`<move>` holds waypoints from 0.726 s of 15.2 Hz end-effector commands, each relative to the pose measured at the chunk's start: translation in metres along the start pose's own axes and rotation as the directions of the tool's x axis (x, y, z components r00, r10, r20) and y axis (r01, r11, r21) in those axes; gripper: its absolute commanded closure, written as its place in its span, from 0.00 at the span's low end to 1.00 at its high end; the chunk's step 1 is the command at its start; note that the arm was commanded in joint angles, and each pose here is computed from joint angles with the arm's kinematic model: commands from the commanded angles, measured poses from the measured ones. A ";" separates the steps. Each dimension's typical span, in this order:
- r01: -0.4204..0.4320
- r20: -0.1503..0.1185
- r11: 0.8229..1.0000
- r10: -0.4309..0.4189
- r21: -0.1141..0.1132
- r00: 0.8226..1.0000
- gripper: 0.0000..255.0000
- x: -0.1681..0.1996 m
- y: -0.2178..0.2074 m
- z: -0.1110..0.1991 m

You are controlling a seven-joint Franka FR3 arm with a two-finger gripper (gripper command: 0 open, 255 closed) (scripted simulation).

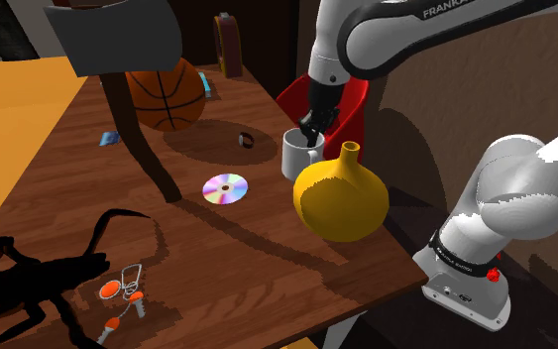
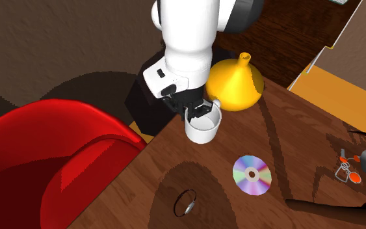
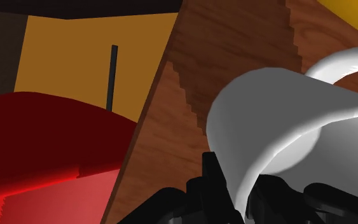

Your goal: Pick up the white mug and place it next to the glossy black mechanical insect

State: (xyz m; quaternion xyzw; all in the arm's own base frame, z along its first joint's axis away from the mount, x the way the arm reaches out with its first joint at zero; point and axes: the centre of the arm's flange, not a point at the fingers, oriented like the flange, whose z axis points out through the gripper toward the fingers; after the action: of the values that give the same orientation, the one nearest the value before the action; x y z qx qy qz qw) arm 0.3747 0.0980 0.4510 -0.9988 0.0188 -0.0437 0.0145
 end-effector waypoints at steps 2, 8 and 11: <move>0.000 0.000 1.000 0.000 0.000 1.000 1.00 0.002 -0.001 -0.015; 0.000 0.000 1.000 0.000 0.000 1.000 1.00 0.005 -0.002 -0.046; 0.000 0.000 1.000 0.000 0.000 1.000 1.00 0.006 -0.002 -0.062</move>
State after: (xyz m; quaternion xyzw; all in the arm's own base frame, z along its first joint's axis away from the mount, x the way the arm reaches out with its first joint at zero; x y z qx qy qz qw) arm 0.3759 0.0991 0.5071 -0.9988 0.0189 -0.0439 0.0145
